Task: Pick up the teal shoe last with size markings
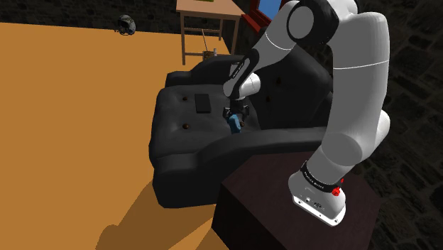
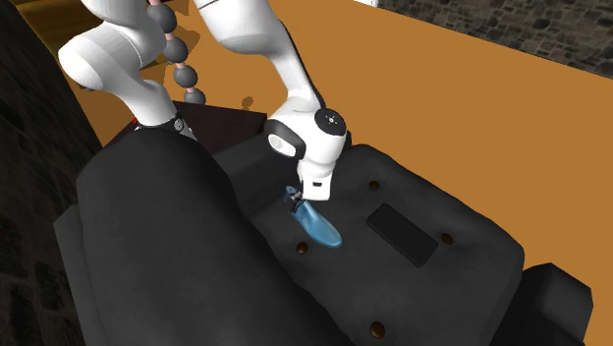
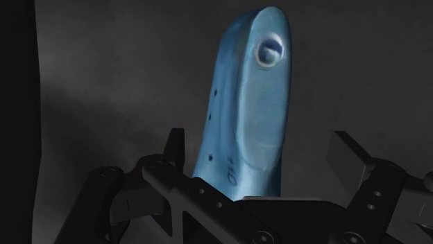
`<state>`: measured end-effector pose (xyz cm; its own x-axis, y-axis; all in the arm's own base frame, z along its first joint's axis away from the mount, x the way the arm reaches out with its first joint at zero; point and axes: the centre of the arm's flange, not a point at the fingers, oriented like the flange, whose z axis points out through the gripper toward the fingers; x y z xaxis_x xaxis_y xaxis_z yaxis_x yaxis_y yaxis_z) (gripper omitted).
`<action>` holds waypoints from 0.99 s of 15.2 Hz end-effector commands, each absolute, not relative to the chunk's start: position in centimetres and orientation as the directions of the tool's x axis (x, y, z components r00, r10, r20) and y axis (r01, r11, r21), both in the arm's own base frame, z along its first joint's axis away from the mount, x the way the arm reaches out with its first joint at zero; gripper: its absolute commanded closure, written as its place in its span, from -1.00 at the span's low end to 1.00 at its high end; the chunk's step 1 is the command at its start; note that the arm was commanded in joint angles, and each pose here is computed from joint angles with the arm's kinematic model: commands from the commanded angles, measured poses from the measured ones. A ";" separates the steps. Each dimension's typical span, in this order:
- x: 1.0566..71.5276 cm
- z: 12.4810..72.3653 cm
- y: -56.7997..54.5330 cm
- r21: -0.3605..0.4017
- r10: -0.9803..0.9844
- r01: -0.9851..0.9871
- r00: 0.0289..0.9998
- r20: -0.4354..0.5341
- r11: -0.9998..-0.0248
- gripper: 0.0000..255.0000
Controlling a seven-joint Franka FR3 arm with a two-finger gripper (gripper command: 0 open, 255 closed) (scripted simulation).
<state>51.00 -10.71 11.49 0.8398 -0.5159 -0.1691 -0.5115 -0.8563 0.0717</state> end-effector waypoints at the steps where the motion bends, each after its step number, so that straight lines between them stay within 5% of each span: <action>1: 51.0 10.3 -10.7 0.072 -0.516 -0.512 0.840 -0.169 -0.856 -1.00; 3: 51.0 10.0 -10.7 0.072 -0.516 -0.512 0.840 -0.169 -0.856 -1.00; 4: 50.9 10.1 -10.7 0.072 -0.516 -0.512 0.840 -0.169 -0.856 1.00; 15: 51.0 11.1 -10.7 0.072 -0.516 -0.512 0.840 -0.169 -0.856 1.00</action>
